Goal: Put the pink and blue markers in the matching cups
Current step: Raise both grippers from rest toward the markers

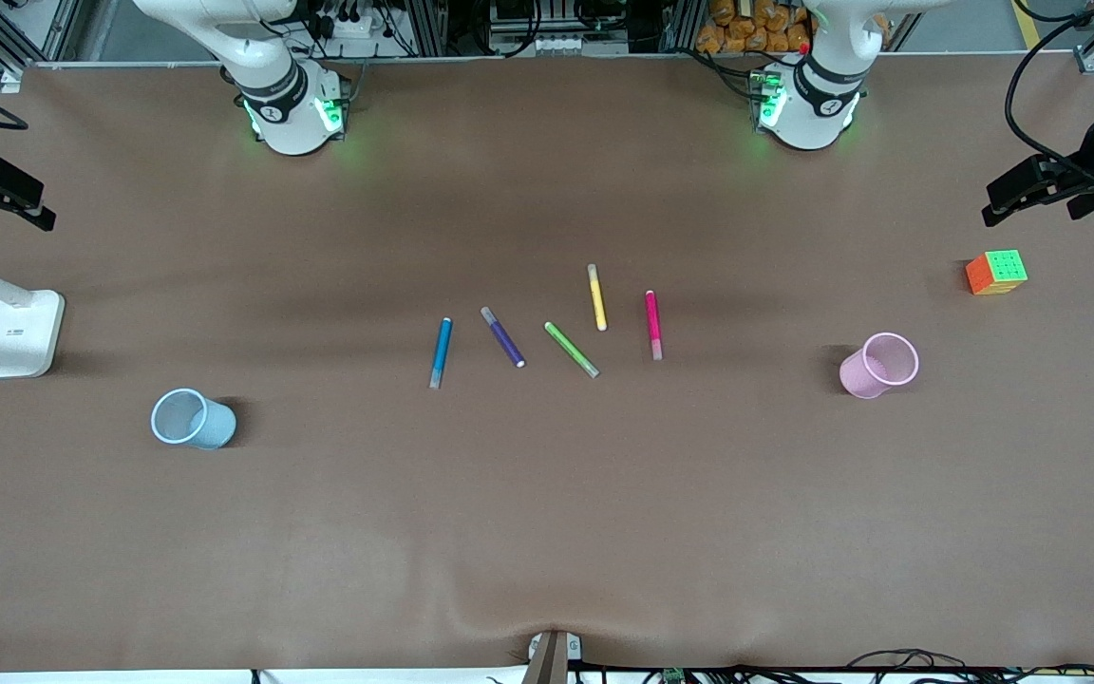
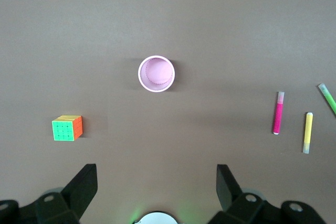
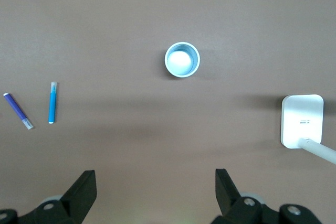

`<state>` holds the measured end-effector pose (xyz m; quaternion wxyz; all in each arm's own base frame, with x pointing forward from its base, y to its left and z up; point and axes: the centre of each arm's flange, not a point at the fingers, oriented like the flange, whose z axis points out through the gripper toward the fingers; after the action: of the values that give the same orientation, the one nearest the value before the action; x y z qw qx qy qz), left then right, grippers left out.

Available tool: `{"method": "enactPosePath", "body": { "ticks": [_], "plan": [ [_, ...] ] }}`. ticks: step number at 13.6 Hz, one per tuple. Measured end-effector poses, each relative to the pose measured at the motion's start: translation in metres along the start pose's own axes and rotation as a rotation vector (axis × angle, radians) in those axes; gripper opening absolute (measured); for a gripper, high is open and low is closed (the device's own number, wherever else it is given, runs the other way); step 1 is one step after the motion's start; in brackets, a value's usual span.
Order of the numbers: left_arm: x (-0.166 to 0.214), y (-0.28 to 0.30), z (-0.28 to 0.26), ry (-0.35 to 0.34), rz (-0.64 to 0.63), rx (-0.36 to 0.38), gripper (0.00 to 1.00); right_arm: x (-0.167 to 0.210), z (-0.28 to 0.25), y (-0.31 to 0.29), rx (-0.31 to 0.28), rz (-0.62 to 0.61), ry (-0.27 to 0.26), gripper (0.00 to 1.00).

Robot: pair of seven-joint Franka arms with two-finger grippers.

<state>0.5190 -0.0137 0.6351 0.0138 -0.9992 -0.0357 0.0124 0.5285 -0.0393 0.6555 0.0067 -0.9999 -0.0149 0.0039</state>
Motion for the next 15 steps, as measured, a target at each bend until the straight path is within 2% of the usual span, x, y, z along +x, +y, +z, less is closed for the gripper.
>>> {"method": "enactPosePath", "body": {
  "ticks": [9,12,15],
  "plan": [
    [0.005,0.000,0.003,-0.006,-0.001,0.000,1.00,0.015,0.002,0.001,-0.003,-0.041,-0.002,1.00],
    [0.013,0.002,0.018,-0.036,-0.006,0.002,1.00,0.014,0.004,0.001,-0.002,-0.042,-0.012,1.00],
    [0.024,0.030,0.046,-0.091,-0.060,0.013,1.00,0.013,0.006,0.000,-0.001,-0.014,-0.024,1.00]
  ]
}}
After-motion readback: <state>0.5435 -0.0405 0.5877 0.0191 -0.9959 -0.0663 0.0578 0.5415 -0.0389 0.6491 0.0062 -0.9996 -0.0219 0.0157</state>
